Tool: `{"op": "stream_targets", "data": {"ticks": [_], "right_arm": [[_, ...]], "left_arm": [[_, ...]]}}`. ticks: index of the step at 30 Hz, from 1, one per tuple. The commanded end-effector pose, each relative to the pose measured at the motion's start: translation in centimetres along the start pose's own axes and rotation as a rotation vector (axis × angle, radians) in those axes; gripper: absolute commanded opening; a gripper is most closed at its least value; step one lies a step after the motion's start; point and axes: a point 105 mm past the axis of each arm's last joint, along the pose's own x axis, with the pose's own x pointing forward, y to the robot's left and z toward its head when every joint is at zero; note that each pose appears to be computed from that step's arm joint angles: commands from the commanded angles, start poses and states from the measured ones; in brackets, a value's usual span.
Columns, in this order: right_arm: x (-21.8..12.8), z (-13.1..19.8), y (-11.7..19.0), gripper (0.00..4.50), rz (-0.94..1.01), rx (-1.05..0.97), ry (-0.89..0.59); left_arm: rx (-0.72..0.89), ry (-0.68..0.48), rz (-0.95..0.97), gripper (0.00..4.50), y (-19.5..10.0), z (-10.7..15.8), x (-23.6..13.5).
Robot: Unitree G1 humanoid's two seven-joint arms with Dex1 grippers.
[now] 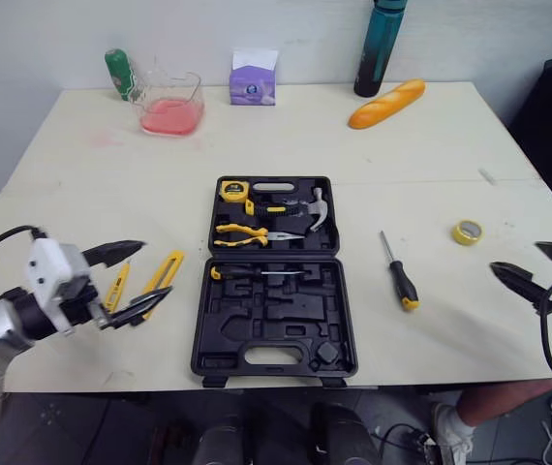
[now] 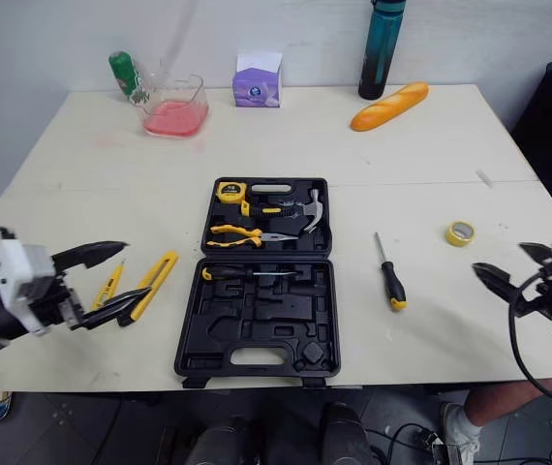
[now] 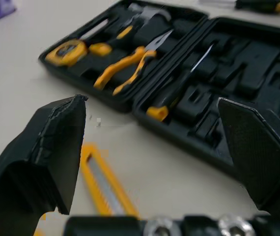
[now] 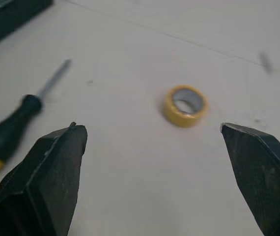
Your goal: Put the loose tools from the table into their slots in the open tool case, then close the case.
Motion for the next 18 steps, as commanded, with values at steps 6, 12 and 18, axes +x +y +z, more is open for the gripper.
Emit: {"op": "stream_targets", "data": {"ticks": [6, 12, 18], "right_arm": [[1.1, 1.0, 5.8, 4.50, 0.164, 0.178, 0.241], [2.3, -0.8, 7.9, 4.50, 0.184, 0.158, 0.353], [4.5, -1.7, 9.3, 4.50, 0.155, 0.172, 0.347]], "left_arm": [[-0.017, -0.121, -0.229, 4.48, -2.6, 4.1, 3.9], [-0.019, -0.127, -0.377, 4.48, -4.8, 4.6, 5.1], [0.002, -0.130, -0.420, 4.48, -5.6, 4.6, 5.6]]}}
